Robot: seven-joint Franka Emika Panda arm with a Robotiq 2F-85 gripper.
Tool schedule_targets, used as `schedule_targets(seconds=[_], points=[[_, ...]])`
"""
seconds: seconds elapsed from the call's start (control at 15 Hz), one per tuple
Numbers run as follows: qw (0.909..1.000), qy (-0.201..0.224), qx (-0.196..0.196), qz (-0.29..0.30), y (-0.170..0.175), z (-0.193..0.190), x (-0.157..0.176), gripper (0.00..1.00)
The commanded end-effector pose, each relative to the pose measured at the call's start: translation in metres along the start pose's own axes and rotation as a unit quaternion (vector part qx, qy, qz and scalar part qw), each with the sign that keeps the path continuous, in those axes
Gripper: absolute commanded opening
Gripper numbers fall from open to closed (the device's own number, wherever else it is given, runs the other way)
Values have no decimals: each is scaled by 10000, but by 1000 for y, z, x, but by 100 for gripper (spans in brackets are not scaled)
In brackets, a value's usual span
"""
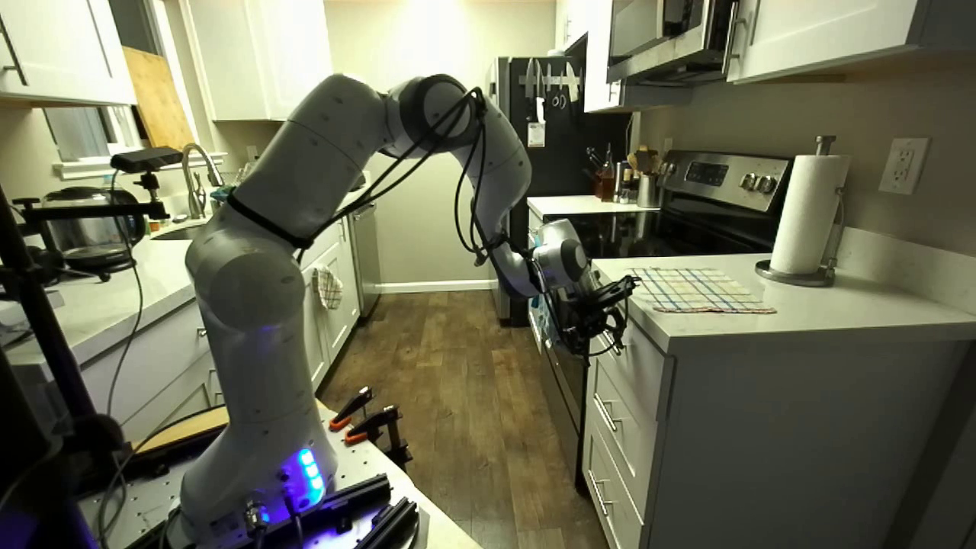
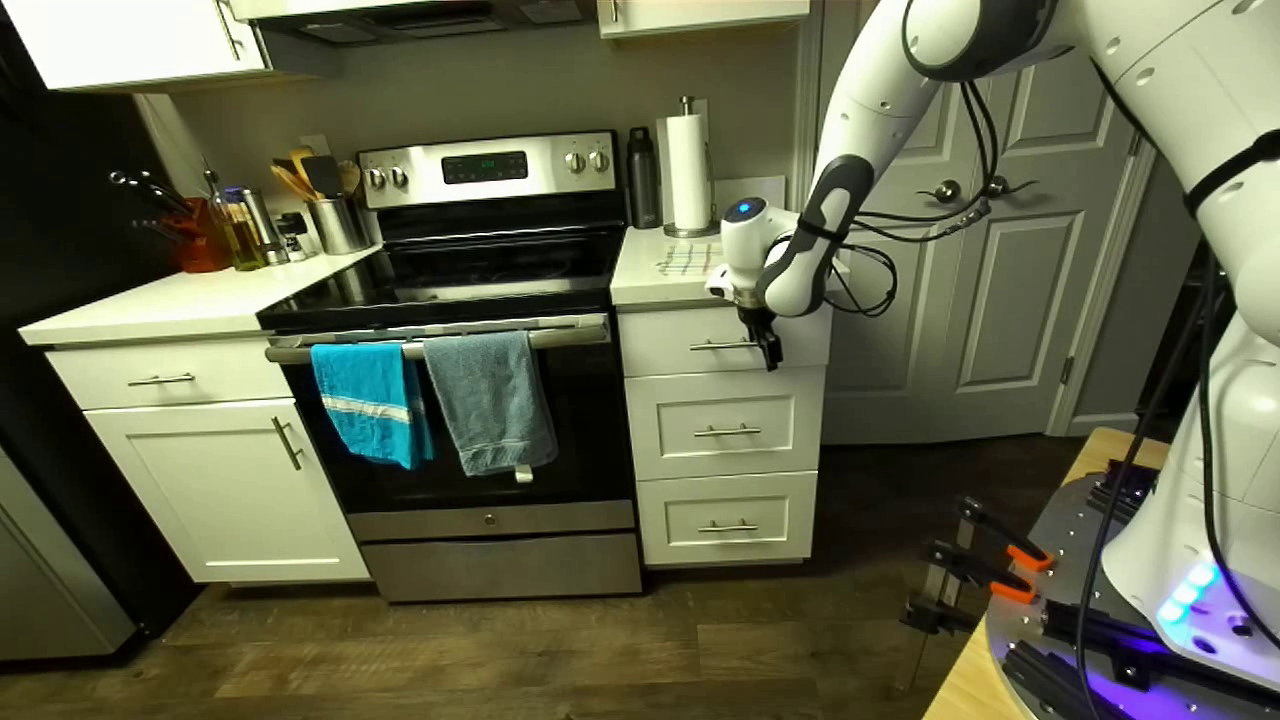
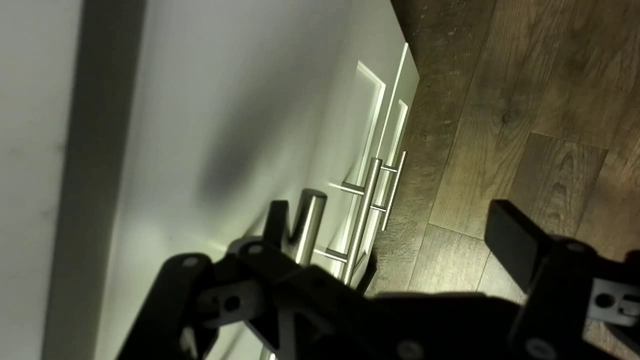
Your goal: Open the topmost drawer on the right.
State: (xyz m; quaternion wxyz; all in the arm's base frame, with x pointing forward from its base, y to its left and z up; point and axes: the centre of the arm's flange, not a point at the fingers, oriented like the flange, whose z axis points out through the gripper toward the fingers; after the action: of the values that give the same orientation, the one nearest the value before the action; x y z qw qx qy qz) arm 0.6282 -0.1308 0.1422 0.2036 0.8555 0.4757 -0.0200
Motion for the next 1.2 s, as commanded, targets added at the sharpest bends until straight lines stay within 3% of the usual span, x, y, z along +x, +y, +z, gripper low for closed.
schedule_targets(seconds=[0.0, 1.13], points=[[10000, 32, -53, 51, 0, 2, -9, 100], [9999, 39, 40, 136, 4, 8, -5, 100]])
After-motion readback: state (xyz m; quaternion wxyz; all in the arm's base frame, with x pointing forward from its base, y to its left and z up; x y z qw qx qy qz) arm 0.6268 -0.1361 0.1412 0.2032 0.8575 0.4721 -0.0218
